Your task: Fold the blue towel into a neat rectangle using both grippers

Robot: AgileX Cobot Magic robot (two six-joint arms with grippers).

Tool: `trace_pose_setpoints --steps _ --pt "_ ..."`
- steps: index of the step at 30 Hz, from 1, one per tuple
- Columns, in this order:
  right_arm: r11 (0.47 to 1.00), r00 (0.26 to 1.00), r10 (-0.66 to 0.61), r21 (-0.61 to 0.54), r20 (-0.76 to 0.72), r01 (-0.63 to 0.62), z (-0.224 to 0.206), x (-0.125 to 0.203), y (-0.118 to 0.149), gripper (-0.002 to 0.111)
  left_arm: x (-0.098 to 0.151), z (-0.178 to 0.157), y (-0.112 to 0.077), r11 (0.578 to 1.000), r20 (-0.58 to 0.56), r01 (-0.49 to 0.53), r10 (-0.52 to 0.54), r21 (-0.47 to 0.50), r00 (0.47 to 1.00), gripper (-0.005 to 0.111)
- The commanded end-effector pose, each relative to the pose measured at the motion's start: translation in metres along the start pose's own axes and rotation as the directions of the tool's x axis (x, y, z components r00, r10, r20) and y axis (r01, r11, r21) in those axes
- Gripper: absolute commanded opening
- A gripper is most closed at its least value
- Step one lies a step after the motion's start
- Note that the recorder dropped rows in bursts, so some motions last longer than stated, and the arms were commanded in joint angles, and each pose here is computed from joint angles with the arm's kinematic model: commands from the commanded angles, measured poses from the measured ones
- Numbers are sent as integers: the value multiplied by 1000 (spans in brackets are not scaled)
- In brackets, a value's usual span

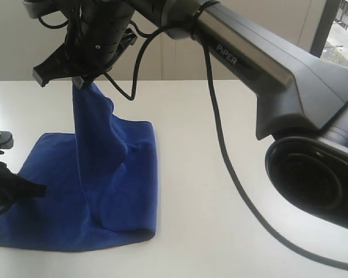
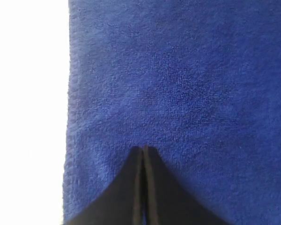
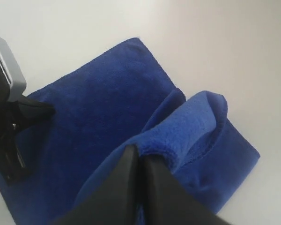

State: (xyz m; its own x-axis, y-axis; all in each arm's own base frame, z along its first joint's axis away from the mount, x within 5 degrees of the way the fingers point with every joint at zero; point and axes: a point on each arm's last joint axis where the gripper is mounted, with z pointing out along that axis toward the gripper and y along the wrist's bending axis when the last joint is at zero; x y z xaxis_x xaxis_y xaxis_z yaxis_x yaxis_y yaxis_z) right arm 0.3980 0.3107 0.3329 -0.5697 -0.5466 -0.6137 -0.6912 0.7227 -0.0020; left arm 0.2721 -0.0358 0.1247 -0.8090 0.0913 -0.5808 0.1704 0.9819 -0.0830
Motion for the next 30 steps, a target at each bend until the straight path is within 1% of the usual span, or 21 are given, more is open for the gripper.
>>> trace_pose_setpoints --steps 1,3,8,19,22,25,30 --pt "1000 1000 -12 2 5 12 -2 0 -2 0 2 1 5 999 -27 1 -2 -47 1000 0" --pt "1000 1000 -14 2 5 14 -2 0 -2 0 3 0 5 999 -30 2 -4 -53 1000 0" --pt "1000 1000 -14 2 5 14 -2 0 -2 0 5 0 10 994 -58 2 -8 -106 998 0" --pt "1000 1000 -18 2 5 18 -2 0 -2 0 8 -1 15 986 -86 14 -28 -163 996 0" --pt "1000 1000 -18 2 5 18 -2 0 -2 0 8 -2 16 984 -87 29 -44 -175 995 0" --pt "1000 1000 -18 2 5 18 -2 0 -2 0 10 -4 18 977 -93 45 -65 -206 994 0" --pt "1000 1000 -20 2 5 20 -2 0 -2 0 3 -18 20 970 -51 48 -62 -236 997 0"
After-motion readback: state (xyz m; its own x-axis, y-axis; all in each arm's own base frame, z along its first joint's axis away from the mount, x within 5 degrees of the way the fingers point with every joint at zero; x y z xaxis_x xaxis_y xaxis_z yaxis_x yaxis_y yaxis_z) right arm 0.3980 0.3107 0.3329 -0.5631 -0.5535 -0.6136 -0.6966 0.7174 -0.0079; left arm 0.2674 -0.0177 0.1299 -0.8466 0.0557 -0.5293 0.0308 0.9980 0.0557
